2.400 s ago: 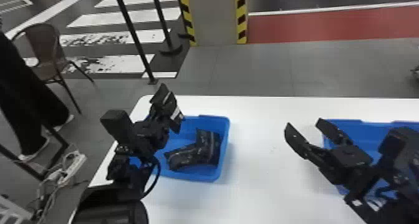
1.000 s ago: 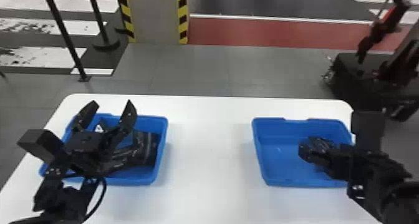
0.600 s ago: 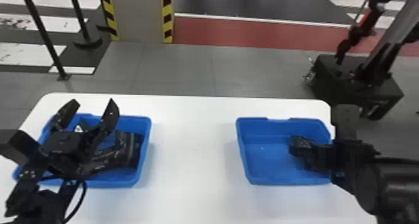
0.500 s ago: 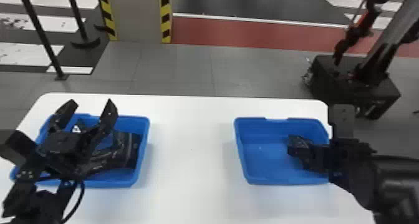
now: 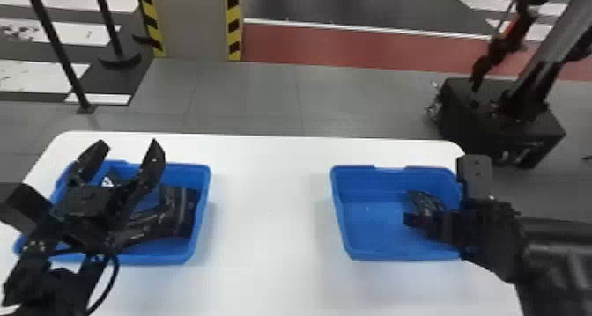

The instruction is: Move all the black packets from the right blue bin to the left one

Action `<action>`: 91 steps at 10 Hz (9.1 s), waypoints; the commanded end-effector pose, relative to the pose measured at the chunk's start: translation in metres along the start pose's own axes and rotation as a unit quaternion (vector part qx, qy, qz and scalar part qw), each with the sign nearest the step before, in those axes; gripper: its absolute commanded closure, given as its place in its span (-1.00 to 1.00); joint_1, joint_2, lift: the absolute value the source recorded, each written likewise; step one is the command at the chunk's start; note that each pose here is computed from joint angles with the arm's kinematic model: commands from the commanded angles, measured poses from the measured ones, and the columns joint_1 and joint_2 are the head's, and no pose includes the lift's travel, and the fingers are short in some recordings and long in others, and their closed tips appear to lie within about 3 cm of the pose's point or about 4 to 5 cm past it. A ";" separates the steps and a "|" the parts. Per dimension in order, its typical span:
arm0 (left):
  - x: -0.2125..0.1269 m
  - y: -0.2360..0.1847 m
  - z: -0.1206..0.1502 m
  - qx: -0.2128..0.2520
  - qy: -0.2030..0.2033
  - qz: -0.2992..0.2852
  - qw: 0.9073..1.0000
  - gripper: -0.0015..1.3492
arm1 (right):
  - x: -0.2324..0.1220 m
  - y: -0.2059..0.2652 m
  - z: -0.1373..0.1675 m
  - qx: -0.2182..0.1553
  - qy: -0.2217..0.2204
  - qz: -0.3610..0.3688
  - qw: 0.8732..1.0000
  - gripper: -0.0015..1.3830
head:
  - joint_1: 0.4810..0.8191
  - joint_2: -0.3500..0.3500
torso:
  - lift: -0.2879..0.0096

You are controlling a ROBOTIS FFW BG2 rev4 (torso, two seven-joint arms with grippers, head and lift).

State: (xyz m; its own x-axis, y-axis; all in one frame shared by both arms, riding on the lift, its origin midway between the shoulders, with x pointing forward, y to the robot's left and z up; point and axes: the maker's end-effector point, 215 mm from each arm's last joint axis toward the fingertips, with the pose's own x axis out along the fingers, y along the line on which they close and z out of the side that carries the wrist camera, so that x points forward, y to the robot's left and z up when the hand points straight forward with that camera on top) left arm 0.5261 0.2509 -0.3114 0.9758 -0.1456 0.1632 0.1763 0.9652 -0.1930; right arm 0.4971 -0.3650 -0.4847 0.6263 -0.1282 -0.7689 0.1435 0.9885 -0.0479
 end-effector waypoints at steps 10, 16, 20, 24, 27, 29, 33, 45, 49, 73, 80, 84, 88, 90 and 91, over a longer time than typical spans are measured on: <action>-0.002 0.006 0.001 0.003 0.001 0.004 1.000 -0.77 | 0.015 -0.041 -0.013 -0.010 0.018 -0.062 0.998 0.63 | 0.27 -0.46 | 0.20; -0.003 0.007 0.001 0.003 0.000 0.005 1.000 -0.77 | 0.000 -0.036 0.007 -0.015 -0.070 -0.071 0.995 0.69 | 0.27 -0.45 | 0.20; -0.005 0.009 0.005 -0.018 -0.012 0.011 1.000 -0.78 | -0.080 0.010 0.088 -0.020 -0.275 -0.015 0.961 0.69 | 0.27 -0.40 | 0.20; -0.004 0.006 -0.007 -0.052 0.005 0.008 0.999 -0.77 | -0.133 0.136 0.105 -0.035 -0.353 0.181 0.917 0.69 | 0.27 -0.03 | 0.20; 0.007 -0.016 0.001 -0.091 -0.006 -0.018 0.996 -0.77 | -0.100 0.216 0.094 -0.064 -0.339 0.298 0.890 0.69 | 0.27 0.18 | 0.20; 0.011 -0.030 0.008 -0.100 -0.006 -0.039 0.994 -0.77 | -0.096 0.252 0.098 -0.089 -0.332 0.316 0.884 0.69 | 0.27 0.27 | 0.20; 0.019 -0.065 0.000 -0.117 0.037 -0.084 0.989 -0.77 | -0.089 0.354 0.072 -0.142 -0.299 0.389 0.860 0.69 | 0.27 0.38 | 0.20; 0.021 -0.064 -0.032 -0.105 0.093 -0.054 0.989 0.73 | -0.131 0.449 0.035 -0.155 -0.273 0.476 0.822 0.69 | 0.27 0.79 | 0.20; 0.022 -0.073 -0.027 -0.113 0.094 -0.070 0.987 0.81 | -0.134 0.448 0.058 -0.142 -0.298 0.471 0.818 0.69 | 0.27 0.77 | 0.20; -0.090 -0.008 -0.023 0.165 0.034 0.047 0.985 -0.93 | -0.179 0.129 0.035 0.007 -0.408 0.159 0.899 -0.72 | 0.27 0.12 | 0.20; -0.091 -0.012 0.007 0.132 0.019 0.056 0.990 -0.87 | -0.180 0.132 0.034 -0.008 -0.404 0.160 0.900 -0.72 | 0.27 0.12 | 0.20; -0.087 -0.019 0.008 0.127 0.015 0.050 0.991 -0.87 | -0.179 0.132 0.034 -0.008 -0.404 0.160 0.900 -0.72 | 0.27 0.13 | 0.20; -0.088 -0.017 0.006 0.128 0.019 0.052 0.990 -0.87 | -0.175 0.132 0.031 -0.009 -0.400 0.159 0.903 -0.72 | 0.27 0.12 | 0.20; -0.088 -0.017 0.006 0.128 0.019 0.052 0.990 -0.87 | -0.175 0.132 0.031 -0.011 -0.400 0.158 0.903 -0.72 | 0.27 0.13 | 0.20; -0.088 -0.017 0.006 0.128 0.019 0.052 0.990 -0.87 | -0.175 0.132 0.031 -0.011 -0.400 0.159 0.903 -0.72 | 0.27 0.13 | 0.20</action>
State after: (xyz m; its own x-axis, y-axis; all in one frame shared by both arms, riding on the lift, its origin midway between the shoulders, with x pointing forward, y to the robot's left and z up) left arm 0.4360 0.2487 -0.3169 0.9920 -0.0477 0.1171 0.0423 0.9979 0.0488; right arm 0.4300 -0.2145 -0.3363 0.9874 0.1533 -0.0395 -0.1501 0.9859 0.0739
